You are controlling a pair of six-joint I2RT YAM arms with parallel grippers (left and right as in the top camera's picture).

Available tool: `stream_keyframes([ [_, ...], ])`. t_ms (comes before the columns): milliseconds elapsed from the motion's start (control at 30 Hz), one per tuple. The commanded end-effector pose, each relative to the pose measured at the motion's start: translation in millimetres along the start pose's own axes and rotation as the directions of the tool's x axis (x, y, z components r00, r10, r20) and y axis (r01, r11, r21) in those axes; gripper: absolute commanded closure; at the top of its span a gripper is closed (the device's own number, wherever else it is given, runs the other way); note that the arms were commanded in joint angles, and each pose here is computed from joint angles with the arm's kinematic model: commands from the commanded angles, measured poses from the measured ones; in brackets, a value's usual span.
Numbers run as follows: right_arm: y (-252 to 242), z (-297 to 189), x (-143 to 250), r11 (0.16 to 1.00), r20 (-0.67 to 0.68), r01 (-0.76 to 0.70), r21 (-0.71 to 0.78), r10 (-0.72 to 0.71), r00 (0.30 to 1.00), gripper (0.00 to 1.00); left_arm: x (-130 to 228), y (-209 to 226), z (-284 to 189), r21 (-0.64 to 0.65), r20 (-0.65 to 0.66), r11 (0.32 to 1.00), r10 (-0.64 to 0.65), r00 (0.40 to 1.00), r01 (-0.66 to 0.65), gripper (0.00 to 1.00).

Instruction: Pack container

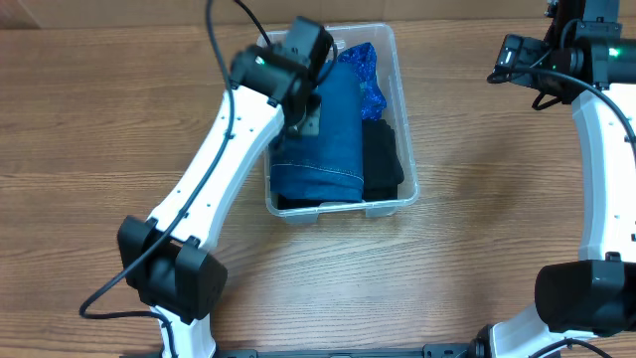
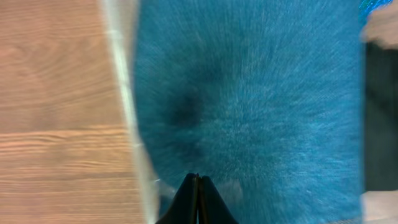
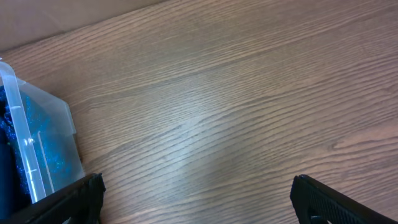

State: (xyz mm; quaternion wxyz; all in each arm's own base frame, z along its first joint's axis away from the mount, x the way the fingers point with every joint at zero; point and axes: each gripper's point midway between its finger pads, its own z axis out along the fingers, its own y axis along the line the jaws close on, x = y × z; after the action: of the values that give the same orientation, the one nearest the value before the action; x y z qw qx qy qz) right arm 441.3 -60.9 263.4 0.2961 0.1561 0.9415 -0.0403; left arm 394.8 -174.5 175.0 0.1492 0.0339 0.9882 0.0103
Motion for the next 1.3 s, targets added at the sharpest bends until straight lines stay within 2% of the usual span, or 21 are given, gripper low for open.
stream_keyframes([
  [0, -1.4, -2.8, -2.4, 1.000, 0.012, -0.007, 0.002, 0.007, 1.000, 0.00, 38.0, -12.6, 47.0, 0.046, -0.114, 0.999, 0.020, 0.993, -0.014, 0.96],
  [167, -1.4, -2.8, -2.3, 1.000, 0.011, -0.007, 0.002, 0.007, 1.000, 0.00, 89.2, -14.7, 122.1, 0.086, -0.178, 0.996, 0.025, 0.984, -0.010, 0.96],
  [300, -1.4, -2.8, -2.3, 1.000, 0.011, -0.007, 0.002, 0.007, 1.000, 0.00, 103.9, -15.2, 130.9, 0.102, -0.209, 0.995, 0.028, 0.977, -0.006, 0.96],
  [400, -1.4, -2.8, -2.3, 1.000, 0.011, -0.007, 0.002, 0.007, 1.000, 0.00, 86.8, -19.4, 111.5, 0.111, -0.188, 0.994, 0.026, 0.982, -0.005, 0.96],
  [533, -1.4, -2.8, -2.3, 1.000, 0.011, -0.007, 0.002, 0.007, 1.000, 0.00, 31.9, -28.8, 29.9, 0.145, -0.103, 0.989, 0.046, 0.994, -0.031, 0.96],
  [633, -1.4, -2.8, -2.4, 1.000, 0.012, -0.007, 0.002, 0.007, 1.000, 0.00, 24.9, -25.7, 1.1, 0.140, -0.096, 0.990, 0.046, 0.994, -0.032, 0.93],
  [733, -1.4, -2.8, -2.4, 1.000, 0.012, -0.007, 0.002, 0.007, 1.000, 0.00, 41.9, -16.4, 4.5, 0.099, -0.164, 0.994, 0.052, 0.985, -0.036, 0.90],
  [900, -1.4, -2.8, -2.4, 1.000, 0.012, -0.007, 0.002, 0.007, 1.000, 0.00, 78.5, 0.1, 40.2, 0.019, -0.276, 0.998, 0.058, 0.959, -0.055, 0.88],
  [1000, -1.4, -2.8, -2.3, 1.000, 0.011, -0.007, 0.002, 0.007, 1.000, 0.00, 103.7, 6.3, 66.0, -0.002, -0.334, 0.998, 0.060, 0.941, -0.064, 0.90],
  [1067, -1.4, -2.8, -2.3, 1.000, 0.011, -0.007, 0.002, 0.007, 1.000, 0.00, 116.0, 8.2, 80.6, -0.003, -0.353, 0.998, 0.060, 0.934, -0.066, 0.96],
  [1133, -1.4, -2.8, -2.3, 1.000, 0.011, -0.007, 0.002, 0.007, 1.000, 0.00, 108.9, 2.1, 78.0, 0.023, -0.332, 0.998, 0.061, 0.941, -0.056, 0.96],
  [1267, -1.4, -2.8, -2.3, 1.000, 0.011, -0.007, 0.002, 0.007, 1.000, 0.00, 47.7, -18.1, 23.1, 0.114, -0.155, 0.992, 0.070, 0.985, -0.053, 0.94],
])
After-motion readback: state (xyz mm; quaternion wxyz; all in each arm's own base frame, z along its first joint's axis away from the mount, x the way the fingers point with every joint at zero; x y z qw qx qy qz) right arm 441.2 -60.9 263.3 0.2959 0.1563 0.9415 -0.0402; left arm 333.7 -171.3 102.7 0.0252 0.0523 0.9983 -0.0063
